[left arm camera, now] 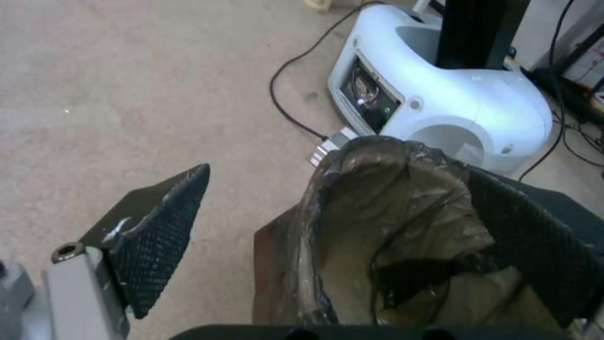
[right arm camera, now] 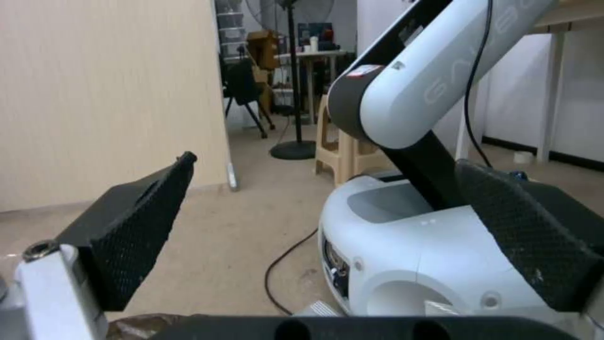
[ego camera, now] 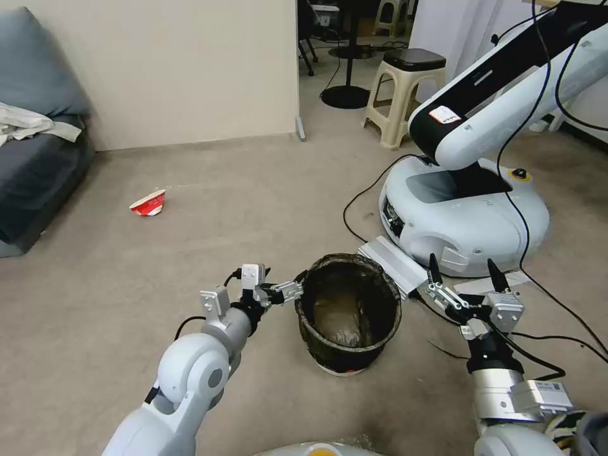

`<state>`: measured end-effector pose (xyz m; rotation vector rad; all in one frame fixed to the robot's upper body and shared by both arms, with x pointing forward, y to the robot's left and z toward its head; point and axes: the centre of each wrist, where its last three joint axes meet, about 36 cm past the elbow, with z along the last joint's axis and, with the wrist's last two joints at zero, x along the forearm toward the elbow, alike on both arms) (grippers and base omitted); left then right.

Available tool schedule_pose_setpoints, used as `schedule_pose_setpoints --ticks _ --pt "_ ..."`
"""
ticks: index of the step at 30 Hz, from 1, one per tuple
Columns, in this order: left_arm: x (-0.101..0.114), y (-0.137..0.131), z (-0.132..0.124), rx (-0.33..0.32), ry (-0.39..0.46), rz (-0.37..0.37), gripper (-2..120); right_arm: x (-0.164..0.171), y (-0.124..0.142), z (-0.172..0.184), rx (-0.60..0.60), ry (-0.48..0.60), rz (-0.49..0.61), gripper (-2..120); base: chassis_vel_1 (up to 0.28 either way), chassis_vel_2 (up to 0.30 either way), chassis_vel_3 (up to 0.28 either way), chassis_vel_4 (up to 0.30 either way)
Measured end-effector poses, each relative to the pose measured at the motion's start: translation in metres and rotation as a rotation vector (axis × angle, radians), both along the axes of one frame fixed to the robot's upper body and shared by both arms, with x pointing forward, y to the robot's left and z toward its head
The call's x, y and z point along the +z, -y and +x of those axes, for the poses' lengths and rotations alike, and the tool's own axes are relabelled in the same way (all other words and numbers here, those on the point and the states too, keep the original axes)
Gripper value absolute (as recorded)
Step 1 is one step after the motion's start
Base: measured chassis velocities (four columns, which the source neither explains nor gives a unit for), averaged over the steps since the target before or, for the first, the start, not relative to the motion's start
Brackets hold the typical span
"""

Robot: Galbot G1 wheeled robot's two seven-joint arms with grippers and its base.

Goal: Pick up the trash can from the floor.

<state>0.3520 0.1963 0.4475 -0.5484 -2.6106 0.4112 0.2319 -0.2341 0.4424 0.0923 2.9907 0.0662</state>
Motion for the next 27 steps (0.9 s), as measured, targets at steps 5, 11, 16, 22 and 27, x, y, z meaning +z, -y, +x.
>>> schedule_pose_setpoints --ticks 5,11,16,22,27 --pt "-0.001 0.000 0.011 -0.003 -0.035 0.035 100 0.000 0.000 0.000 -0.001 -0.001 -0.003 100 0.000 0.000 0.000 0.000" --pt "-0.005 0.009 0.024 0.010 -0.106 0.098 100 -0.003 0.000 0.001 -0.001 -0.005 -0.004 100 0.000 0.000 0.000 0.000" --pt "-0.012 0.017 0.032 0.025 -0.140 0.140 100 -0.006 0.001 0.003 -0.001 -0.009 -0.004 100 0.000 0.000 0.000 0.000" --pt "-0.017 0.026 0.036 0.018 -0.166 0.173 100 -0.007 0.002 0.005 -0.005 -0.011 -0.004 100 0.000 0.000 0.000 0.000" --pt "-0.021 0.035 0.038 0.011 -0.199 0.200 100 -0.008 0.003 0.005 -0.007 -0.011 -0.003 100 0.000 0.000 0.000 0.000"
